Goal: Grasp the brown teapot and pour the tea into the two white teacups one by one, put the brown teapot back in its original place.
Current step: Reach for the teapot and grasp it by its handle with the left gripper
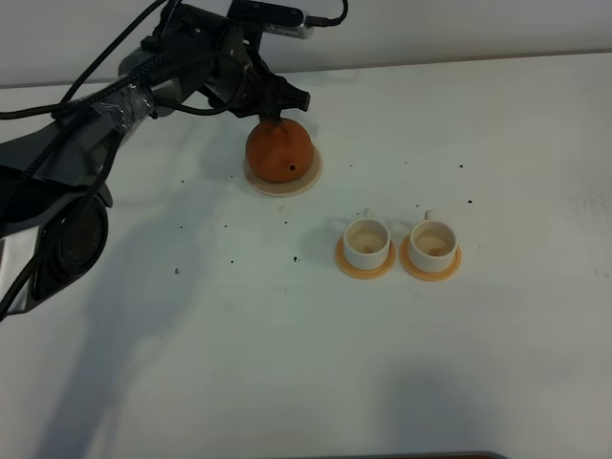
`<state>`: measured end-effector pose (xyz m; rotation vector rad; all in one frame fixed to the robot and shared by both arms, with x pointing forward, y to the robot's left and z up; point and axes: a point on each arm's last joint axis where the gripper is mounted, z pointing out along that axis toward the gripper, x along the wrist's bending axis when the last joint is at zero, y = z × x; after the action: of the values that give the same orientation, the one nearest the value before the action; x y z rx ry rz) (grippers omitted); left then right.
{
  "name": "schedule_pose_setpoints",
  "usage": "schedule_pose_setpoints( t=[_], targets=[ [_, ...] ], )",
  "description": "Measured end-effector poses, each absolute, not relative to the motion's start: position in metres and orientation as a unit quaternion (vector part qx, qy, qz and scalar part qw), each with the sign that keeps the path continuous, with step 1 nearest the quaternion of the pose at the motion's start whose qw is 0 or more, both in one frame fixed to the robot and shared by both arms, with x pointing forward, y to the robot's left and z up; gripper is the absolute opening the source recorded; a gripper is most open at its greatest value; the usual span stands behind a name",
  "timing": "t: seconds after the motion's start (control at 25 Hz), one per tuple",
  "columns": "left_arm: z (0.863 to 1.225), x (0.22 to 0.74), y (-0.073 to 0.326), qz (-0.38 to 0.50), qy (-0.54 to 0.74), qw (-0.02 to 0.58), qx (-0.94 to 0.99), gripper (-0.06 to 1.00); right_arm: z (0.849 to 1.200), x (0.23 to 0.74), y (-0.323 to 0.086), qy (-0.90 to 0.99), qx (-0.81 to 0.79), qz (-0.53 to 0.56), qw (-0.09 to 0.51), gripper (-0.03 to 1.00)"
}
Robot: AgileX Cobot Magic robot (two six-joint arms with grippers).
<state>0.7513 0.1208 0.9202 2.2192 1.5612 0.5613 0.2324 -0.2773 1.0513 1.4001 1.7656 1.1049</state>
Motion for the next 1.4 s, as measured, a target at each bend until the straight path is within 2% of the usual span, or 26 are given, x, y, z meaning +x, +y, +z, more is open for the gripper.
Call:
schedule_pose_setpoints(
  t=[0.4,0.96,1.4],
  targets=[
    [0.922,0.75,0.135,0.189,0.569,0.154,0.786,0.47,1.051,0.232,-0.277,0.669,0.53,0.418,0.311,0.24],
    [0.931,0.738,0.147,0.145,0.584,0.065,0.796,0.47,1.051,0.232,-0.277,0.669,0.53,0.418,0.311,0.24],
    [0.929,0.729,0.149,0.11,0.583,0.024,0.805,0.47,1.051,0.232,-0.277,0.669,0.53,0.418,0.311,0.24]
  ],
)
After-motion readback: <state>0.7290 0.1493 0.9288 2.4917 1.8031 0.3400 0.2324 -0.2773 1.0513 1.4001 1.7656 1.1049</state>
